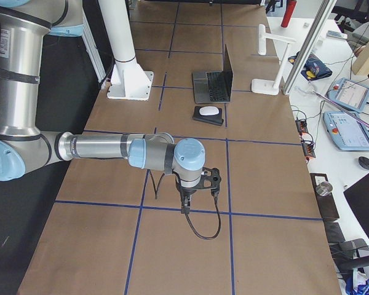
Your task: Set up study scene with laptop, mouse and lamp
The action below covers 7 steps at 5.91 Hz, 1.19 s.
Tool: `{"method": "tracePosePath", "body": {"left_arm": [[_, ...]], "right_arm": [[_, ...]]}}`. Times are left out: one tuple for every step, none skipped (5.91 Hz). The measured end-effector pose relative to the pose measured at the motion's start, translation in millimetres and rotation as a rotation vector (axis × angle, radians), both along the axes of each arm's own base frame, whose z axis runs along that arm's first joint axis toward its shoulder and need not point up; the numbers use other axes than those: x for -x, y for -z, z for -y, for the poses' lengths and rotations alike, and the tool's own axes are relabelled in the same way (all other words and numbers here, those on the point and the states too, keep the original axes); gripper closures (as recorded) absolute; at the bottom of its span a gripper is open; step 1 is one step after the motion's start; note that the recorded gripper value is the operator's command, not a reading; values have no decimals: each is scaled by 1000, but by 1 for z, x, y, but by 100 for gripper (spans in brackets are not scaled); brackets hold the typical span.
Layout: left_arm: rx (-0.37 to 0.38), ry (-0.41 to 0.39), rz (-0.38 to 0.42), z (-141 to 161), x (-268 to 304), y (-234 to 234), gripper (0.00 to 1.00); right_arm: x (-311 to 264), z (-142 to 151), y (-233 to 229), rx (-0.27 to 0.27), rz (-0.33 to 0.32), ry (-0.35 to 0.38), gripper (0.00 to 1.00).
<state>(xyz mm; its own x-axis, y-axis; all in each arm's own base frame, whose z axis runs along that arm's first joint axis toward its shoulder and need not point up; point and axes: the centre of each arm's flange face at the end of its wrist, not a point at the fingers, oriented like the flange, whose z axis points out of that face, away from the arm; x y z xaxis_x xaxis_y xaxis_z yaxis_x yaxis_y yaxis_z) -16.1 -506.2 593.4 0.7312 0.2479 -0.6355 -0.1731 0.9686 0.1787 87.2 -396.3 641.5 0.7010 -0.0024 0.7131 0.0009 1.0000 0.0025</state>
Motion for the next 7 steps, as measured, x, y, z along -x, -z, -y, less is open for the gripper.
{"method": "tracePosePath", "body": {"left_arm": [[27,14,4,-8,28,-33,0],[74,34,0,-27,46,-67,0],[111,47,-25,-46,52,-87,0],[129,57,-54,-57,54,-96,0],[139,61,-68,-63,55,-101,0],[142,62,-72,-66,55,-102,0],[144,63,-72,-67,55,-103,0]], "right_arm": [[0,-2,-6,-9,1,-1,0],[0,-3,-9,-9,2,-2,0],[0,-3,-12,-4,2,-2,0],[0,-4,-15,1,2,-2,0],[0,-4,-21,3,3,-1,0],[0,-6,-34,-11,2,-3,0],[0,-7,-43,-18,1,-26,0]]}}
